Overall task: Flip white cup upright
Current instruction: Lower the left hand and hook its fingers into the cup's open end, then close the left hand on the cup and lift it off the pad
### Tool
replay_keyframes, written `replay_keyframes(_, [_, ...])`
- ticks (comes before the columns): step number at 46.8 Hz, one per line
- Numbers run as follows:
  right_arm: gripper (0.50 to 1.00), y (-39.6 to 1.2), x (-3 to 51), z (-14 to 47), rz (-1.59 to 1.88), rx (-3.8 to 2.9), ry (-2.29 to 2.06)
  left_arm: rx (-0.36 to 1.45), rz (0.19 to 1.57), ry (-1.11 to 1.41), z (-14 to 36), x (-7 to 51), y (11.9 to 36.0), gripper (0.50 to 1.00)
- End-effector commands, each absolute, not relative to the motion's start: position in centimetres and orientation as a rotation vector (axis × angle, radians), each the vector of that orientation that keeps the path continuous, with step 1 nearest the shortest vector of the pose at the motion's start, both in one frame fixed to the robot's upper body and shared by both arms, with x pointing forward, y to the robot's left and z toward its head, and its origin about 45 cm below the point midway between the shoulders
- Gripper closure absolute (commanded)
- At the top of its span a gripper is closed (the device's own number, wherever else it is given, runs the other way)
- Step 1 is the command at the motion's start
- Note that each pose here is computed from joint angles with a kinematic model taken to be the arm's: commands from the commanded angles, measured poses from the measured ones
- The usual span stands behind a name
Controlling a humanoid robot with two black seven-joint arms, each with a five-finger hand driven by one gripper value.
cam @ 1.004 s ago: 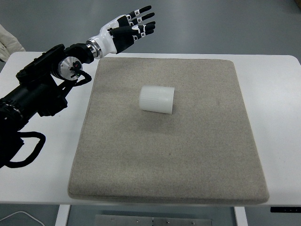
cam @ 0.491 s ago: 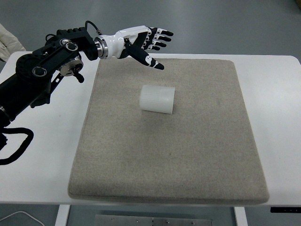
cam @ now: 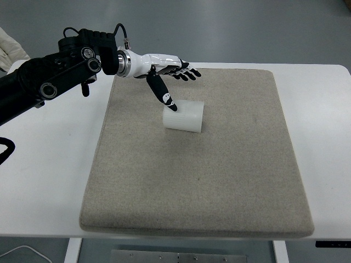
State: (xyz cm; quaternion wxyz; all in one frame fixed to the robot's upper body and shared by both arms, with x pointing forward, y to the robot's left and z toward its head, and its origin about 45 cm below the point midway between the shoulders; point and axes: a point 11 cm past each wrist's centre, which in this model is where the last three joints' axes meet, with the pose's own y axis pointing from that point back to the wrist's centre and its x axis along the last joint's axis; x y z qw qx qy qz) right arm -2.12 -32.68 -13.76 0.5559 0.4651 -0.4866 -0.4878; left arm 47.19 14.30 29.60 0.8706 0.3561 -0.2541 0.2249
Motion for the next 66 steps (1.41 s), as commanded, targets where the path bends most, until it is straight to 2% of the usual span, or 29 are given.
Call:
replay_keyframes(1, [0.57,-32.7,-2.1,-13.8,-1.152,1.098,-1.149,0.75,0.442,-0.555,29.6,46.8,13.5,0.506])
replay_keyframes(14, [0.57,-32.7,-2.1,-13.8,-1.152,1.098,-1.149,0.823,0.417,-0.596,28.2,46.4,13.2,0.514])
replay_keyframes(27, [0.57,-32.7,-2.1,-13.8,-1.152,1.098,-1.149,0.848,0.378,-0.637,27.1,45.9,11.1,0.519])
replay_keyframes(50, [0.57,-32.7,-2.1,-13.8,-1.152,1.098,-1.149,0.9,0.346,-0.642,25.2,45.6,10.7,0.519])
replay_keyframes(61, [0.57,-32.7,-2.1,-13.8,-1.152,1.098,-1.149,0.904,0.336,-0.656,24.6,45.3,9.9,0.583])
replay_keyframes(66, [0.57,-32.7,-2.1,-13.8,-1.152,1.098,-1.149,0.902,0.332,-0.656,24.5,45.3,9.6,0.583])
